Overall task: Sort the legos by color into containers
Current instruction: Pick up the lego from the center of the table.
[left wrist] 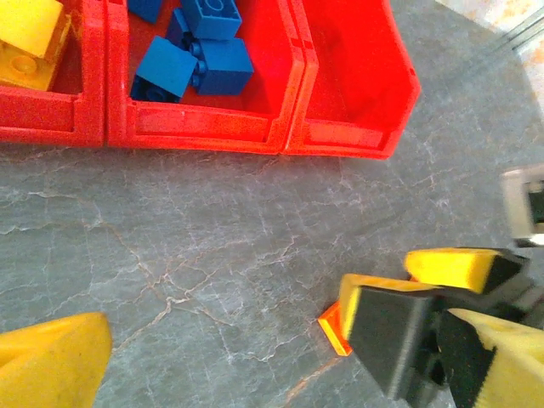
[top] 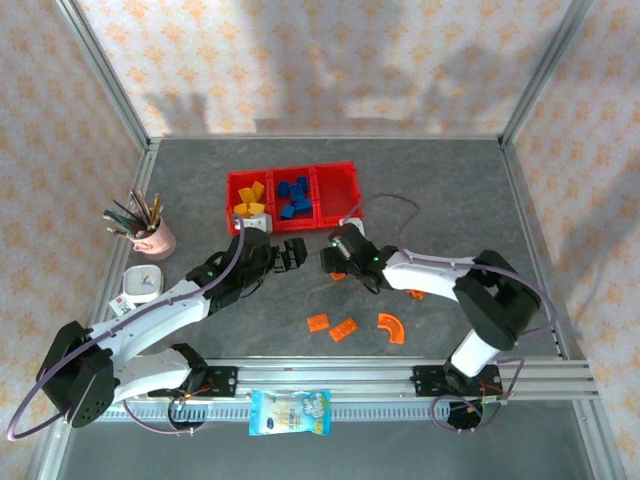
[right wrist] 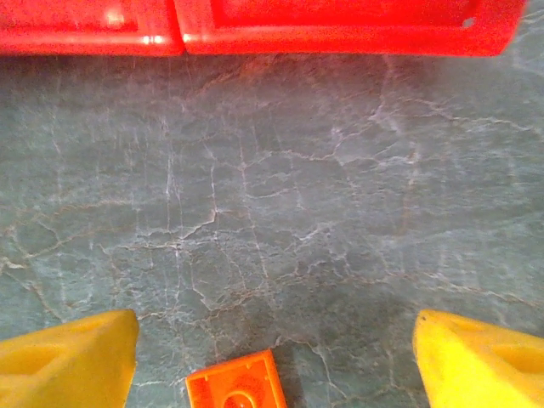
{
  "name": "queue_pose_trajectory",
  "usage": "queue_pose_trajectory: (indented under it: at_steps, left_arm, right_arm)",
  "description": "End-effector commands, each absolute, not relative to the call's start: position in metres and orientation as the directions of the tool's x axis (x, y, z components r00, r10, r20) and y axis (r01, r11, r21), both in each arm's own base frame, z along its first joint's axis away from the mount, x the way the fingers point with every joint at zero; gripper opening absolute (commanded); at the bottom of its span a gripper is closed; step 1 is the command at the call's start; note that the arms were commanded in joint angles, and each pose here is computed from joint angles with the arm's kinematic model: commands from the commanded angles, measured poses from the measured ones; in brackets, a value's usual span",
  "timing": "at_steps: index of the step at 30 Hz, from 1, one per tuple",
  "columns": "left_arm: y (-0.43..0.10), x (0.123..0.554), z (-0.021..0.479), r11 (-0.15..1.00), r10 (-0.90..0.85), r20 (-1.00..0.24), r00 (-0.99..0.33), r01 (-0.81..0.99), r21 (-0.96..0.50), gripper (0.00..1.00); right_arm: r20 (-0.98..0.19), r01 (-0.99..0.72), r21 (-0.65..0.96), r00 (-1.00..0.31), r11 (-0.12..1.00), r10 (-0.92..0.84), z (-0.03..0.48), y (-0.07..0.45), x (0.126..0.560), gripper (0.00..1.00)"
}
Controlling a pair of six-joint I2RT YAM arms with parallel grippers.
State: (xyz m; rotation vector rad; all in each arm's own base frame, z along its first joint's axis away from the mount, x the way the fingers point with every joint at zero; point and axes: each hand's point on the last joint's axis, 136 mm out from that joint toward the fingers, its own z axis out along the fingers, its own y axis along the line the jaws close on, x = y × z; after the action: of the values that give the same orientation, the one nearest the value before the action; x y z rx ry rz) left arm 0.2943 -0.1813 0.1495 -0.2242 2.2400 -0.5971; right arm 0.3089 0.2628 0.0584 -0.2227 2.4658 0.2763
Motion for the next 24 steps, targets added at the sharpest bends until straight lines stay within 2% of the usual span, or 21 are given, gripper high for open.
queue_pose_trajectory:
  at_steps: [1,11,24]
  left_arm:
    - [-0.177,0.296,0.154,0.853,-0.401,-0.660,-0.635,0.005,-0.523,0.99]
    - [-0.172,0.287,0.142,0.853,-0.406,-0.633,-0.659,-0.024,-0.522,0.99]
    - [-0.168,0.283,0.150,0.857,-0.401,-0.644,-0.651,-0.018,-0.516,0.99]
  right_arm:
    - [-0.601,-0.240,0.055,-0.783,0.969,-0.160,0.047,0.262,0.307,0.79]
    - [-0.533,-0.276,0.042,-0.819,0.960,-0.212,0.020,0.274,0.294,0.62]
    - [-0.520,-0.276,-0.011,-0.819,0.961,-0.241,0.021,0.271,0.277,0.39]
